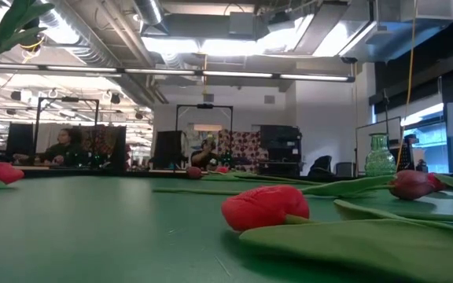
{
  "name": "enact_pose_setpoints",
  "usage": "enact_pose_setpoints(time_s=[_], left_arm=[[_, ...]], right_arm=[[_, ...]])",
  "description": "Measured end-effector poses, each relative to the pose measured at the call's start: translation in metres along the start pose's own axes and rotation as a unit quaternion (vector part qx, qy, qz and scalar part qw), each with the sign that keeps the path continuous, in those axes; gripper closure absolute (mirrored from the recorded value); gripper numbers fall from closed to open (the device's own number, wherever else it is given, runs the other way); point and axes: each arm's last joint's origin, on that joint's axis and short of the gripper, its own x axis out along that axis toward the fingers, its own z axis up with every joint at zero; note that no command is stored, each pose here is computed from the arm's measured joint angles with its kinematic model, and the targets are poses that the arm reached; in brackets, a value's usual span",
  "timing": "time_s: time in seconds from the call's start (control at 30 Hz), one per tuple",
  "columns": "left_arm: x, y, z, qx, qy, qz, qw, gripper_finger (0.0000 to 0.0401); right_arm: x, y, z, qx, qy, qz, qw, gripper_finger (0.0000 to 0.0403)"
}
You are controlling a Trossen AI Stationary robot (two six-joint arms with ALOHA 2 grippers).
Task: Sort flowers into vase by color
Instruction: Put the black tulip into the blue vase
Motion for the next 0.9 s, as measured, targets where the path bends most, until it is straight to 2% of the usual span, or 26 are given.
enact_pose_setpoints(time_s=[0.13, 0.27, 0.43, 0.57, 0.9], left_arm=[[-0.008, 0.037, 0.006, -0.018, 0.01, -0.004, 1.0, 0.0392], [-0.037, 0.06, 0.01, -0.035, 0.012, -0.008, 0.999, 0.0392], [-0.093, 0.072, 0.019, -0.04, -0.032, -0.055, 0.997, 0.0392], [-0.129, 0.084, 0.012, -0.05, -0.028, -0.077, 0.995, 0.0392], [-0.176, 0.112, -0.01, -0.05, -0.004, -0.074, 0.996, 0.0392]], right_arm=[[-0.005, 0.002, -0.001, -0.007, 0.012, -0.029, 0.999, 0.0158], [-0.016, 0.007, 0.0, -0.009, 0.019, -0.056, 0.998, 0.0158], [-0.027, 0.01, 0.001, -0.01, 0.029, -0.102, 0.994, 0.0158], [-0.031, 0.011, 0.001, -0.001, 0.032, -0.121, 0.992, 0.0158], [-0.035, 0.01, 0.001, 0.044, 0.036, -0.173, 0.983, 0.0158]])
